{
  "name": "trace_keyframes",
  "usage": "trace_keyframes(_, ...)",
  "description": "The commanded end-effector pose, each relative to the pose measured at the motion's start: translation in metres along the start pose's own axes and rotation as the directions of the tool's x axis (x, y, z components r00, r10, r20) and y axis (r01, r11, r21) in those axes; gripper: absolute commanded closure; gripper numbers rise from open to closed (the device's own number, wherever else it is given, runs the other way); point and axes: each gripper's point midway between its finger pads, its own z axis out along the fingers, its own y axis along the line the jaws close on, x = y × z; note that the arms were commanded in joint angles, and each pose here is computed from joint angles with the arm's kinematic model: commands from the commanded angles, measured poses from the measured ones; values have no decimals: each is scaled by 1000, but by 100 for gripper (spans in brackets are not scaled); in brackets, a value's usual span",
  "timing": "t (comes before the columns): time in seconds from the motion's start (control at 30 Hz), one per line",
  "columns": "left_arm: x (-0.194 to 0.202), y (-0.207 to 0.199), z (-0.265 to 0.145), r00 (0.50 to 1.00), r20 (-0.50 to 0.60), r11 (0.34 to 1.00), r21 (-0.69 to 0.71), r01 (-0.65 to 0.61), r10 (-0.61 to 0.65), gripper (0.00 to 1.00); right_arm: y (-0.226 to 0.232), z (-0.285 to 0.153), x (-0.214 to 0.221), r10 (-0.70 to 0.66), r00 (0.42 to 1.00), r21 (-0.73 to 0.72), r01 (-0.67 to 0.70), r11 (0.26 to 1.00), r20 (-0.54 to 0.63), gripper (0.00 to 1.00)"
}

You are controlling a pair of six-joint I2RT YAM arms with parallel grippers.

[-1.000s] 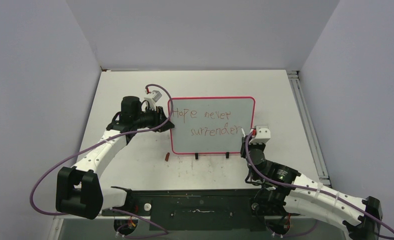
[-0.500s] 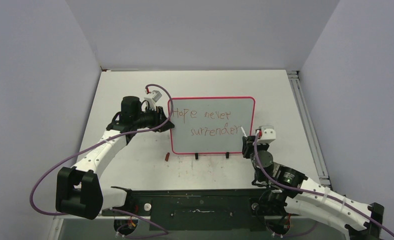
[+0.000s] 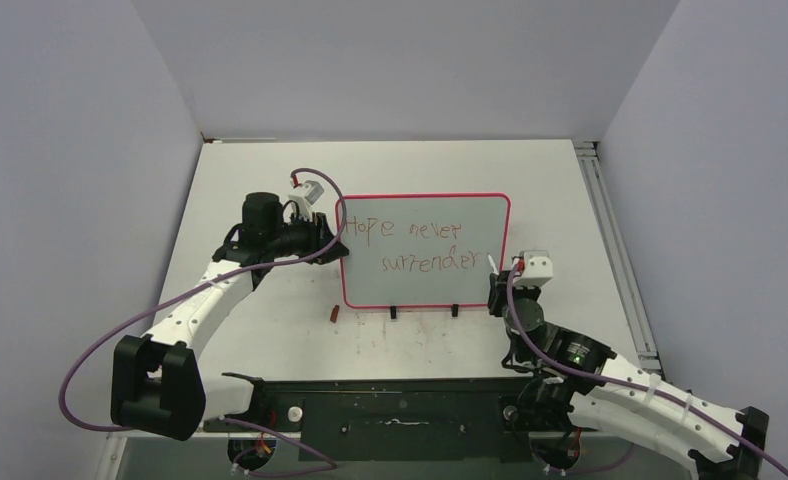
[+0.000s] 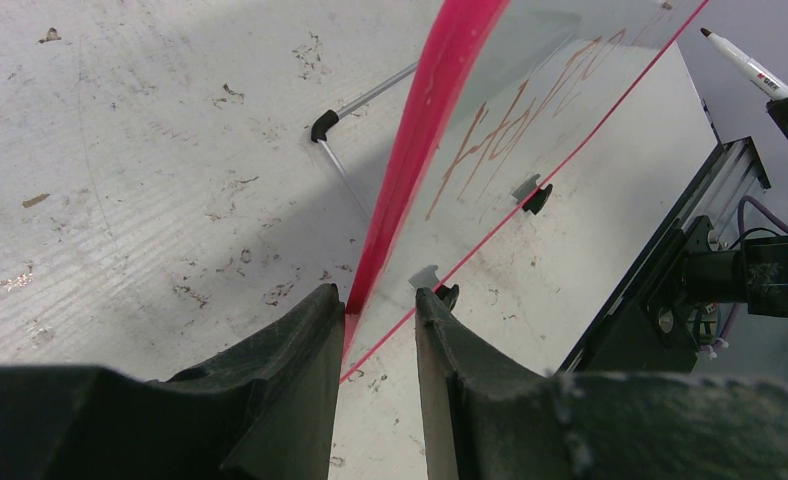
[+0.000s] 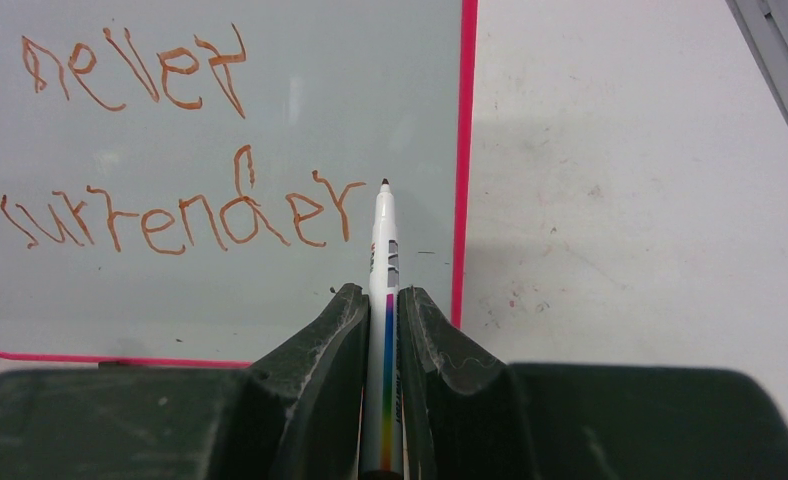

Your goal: Write a sentence on the whiteboard

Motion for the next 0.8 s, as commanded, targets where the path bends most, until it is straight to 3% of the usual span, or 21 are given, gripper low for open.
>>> trace_keyframes(0.0, -11, -11, -5, 999, 35, 999, 23, -35, 34, 70, -1, 3, -13, 15, 1000, 24, -15, 1000, 27, 95)
trace_keyframes(0.77, -11, -11, -5, 999, 34, 999, 25, -37, 36, 70, 7, 21, -8, 1, 1000, -17, -1, 1000, 3, 95)
